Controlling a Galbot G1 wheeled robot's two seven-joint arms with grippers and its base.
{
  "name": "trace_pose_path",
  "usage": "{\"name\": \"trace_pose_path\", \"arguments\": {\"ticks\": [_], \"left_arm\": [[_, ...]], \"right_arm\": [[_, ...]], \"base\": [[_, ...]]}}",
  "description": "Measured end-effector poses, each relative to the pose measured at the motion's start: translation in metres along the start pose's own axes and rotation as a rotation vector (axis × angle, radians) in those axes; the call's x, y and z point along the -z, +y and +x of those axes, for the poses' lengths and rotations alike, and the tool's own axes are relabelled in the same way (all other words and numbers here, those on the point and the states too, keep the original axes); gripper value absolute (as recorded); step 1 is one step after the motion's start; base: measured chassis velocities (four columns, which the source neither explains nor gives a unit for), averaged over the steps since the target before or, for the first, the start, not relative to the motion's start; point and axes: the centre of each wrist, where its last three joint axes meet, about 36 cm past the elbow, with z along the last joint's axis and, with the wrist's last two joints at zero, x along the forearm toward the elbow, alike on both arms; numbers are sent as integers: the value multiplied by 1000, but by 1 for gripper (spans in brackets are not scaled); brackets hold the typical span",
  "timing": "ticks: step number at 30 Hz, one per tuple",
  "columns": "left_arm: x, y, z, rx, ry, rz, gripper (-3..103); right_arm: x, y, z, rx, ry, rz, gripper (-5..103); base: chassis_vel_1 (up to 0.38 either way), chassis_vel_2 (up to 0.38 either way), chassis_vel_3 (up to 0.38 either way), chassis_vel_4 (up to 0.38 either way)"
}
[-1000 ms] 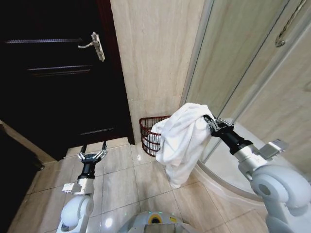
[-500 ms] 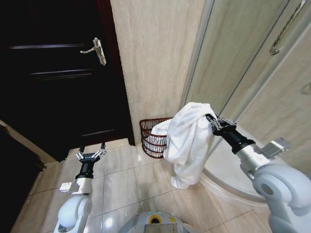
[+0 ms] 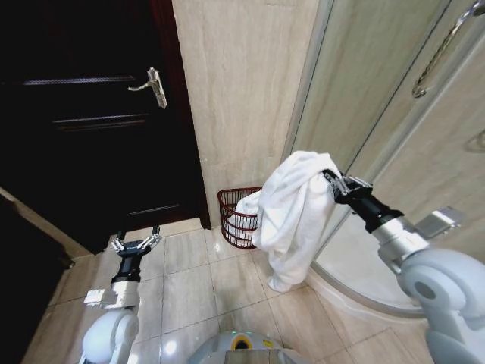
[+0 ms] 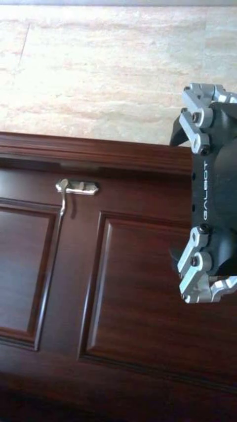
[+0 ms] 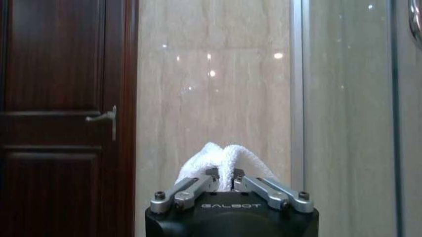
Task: Discard the used towel into the hamper.
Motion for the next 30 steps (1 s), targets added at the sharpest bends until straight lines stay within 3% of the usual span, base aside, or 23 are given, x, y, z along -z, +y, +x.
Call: {"name": "trace_pose_path", "arguments": {"ticks": [8, 19, 30], "left_arm": [[-6, -2, 6, 7, 7, 2, 100], [-11, -4, 6, -31, -7, -4, 100], [-11, -5, 15, -24, 2, -3, 100]], "right_arm": [[20, -1, -9, 46, -30, 1, 6], [65, -2, -34, 161, -187, 37, 6], [76, -17, -78, 195, -201, 18, 6]], "base": [[0, 0, 0, 0], [0, 0, 0, 0], [0, 0, 0, 0]]}}
